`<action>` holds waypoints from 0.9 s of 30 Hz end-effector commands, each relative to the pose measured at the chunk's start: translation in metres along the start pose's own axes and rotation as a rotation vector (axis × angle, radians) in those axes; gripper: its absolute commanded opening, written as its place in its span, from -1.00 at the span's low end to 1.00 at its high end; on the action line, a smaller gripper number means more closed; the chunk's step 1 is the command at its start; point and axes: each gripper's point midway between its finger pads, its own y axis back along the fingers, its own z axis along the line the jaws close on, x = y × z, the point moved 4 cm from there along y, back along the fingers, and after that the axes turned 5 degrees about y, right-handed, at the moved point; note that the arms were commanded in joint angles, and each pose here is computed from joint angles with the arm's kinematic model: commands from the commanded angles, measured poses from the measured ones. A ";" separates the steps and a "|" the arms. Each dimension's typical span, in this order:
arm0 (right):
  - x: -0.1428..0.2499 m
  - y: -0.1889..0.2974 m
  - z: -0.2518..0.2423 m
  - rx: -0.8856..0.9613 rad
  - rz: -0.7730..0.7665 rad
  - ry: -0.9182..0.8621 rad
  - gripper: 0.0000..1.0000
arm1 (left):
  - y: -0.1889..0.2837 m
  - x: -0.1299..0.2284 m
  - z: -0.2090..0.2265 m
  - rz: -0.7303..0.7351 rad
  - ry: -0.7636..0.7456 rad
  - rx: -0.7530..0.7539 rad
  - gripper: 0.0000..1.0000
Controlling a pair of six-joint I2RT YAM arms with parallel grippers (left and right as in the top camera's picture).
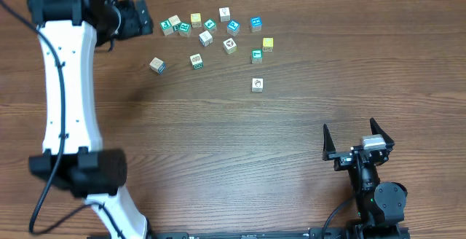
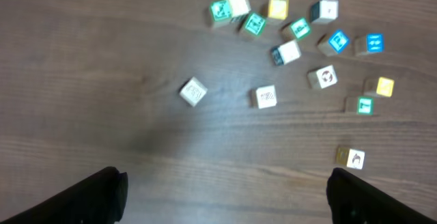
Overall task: Form a horizontal line
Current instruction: 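Raise the left arm and reach toward the block cluster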
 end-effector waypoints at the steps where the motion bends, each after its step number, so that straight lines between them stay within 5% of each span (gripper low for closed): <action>1: 0.002 0.000 0.000 0.002 -0.005 0.003 1.00 | -0.025 -0.006 -0.021 0.043 -0.064 0.016 1.00; 19: 0.002 0.000 0.000 0.002 -0.005 0.004 1.00 | -0.173 0.044 -0.061 0.325 -0.043 -0.057 1.00; 27: 0.002 0.000 0.000 0.002 -0.005 0.003 1.00 | -0.200 0.055 -0.061 0.337 -0.004 -0.110 0.74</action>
